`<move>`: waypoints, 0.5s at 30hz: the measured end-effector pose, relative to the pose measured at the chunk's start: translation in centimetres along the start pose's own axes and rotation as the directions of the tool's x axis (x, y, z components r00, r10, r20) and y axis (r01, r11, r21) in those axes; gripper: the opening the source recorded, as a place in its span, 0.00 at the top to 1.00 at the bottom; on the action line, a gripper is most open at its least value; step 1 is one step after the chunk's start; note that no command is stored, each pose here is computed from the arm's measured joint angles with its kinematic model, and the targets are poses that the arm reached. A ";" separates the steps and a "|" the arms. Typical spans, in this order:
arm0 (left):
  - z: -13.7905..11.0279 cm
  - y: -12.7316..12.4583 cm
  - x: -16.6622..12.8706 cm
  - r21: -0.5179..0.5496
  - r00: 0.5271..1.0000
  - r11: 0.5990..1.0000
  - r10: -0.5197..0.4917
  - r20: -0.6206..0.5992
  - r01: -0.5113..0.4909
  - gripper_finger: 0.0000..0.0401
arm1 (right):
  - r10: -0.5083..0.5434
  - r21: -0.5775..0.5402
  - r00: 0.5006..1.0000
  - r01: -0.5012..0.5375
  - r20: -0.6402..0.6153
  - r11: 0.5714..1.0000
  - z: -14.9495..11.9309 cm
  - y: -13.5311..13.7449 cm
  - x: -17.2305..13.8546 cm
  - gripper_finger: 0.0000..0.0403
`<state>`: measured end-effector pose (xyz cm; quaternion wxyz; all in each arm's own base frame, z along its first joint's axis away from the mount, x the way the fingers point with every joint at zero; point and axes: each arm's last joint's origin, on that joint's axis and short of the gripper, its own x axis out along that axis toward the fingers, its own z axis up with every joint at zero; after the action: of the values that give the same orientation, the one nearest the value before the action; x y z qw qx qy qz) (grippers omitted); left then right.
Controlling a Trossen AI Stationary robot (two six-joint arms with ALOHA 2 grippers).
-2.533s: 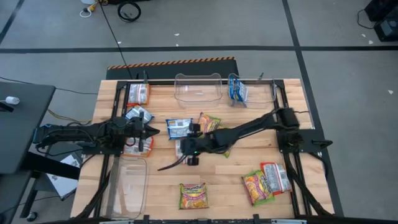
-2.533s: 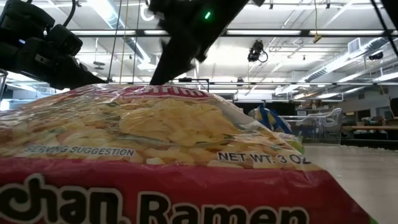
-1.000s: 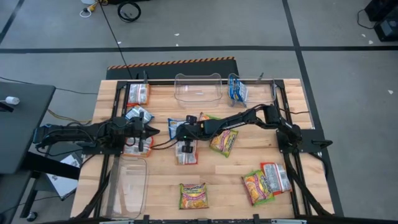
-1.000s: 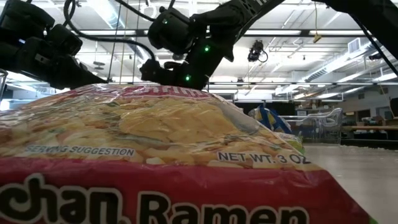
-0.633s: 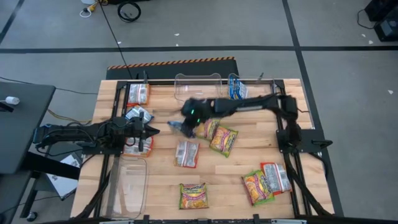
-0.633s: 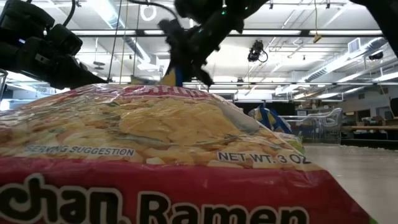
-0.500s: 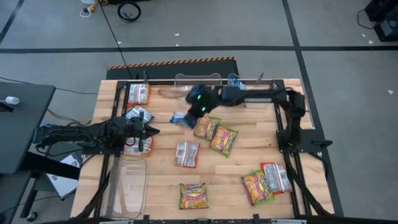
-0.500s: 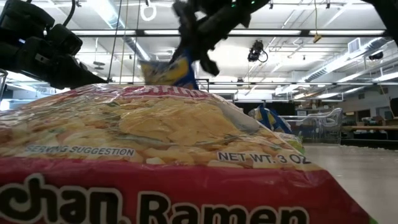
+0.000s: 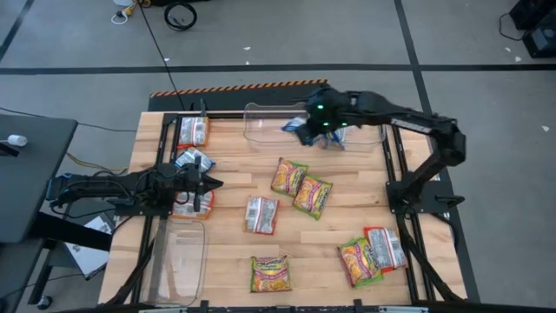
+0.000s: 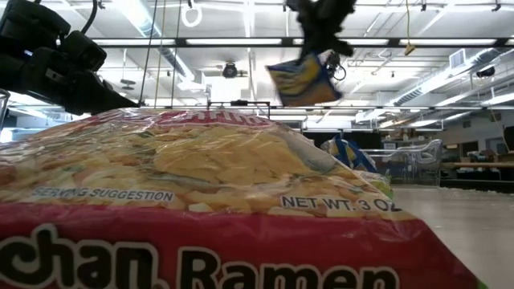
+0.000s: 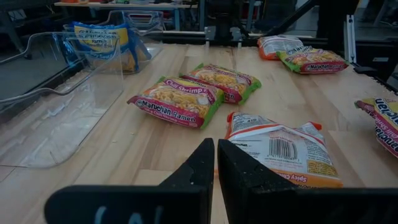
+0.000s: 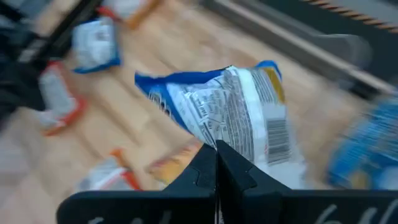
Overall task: Sort Maruchan noodles
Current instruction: Put the blue noodle pack into the top right transparent bin
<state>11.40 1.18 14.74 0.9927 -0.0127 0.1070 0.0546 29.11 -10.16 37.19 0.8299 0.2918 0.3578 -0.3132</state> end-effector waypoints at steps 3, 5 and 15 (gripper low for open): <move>0.0 0.0 0.0 0.000 1.000 1.000 0.000 0.000 0.000 0.93 | -0.090 0.033 0.996 0.089 0.021 0.995 -1.0 -2.1 -1.8 0.99; 0.0 0.0 0.0 0.000 1.000 1.000 0.000 0.000 0.000 0.93 | -0.137 0.074 0.989 0.134 0.045 0.988 -1.8 -3.7 -2.6 0.99; 0.0 0.0 0.0 0.000 1.000 1.000 0.000 0.000 0.000 0.93 | -0.415 0.336 0.898 0.350 0.145 0.875 -7.6 -11.8 -2.9 0.99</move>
<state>11.40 1.18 14.74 0.9927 -0.0128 0.1071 0.0547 15.79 -11.40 32.03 0.7301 0.3026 0.2658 -0.5521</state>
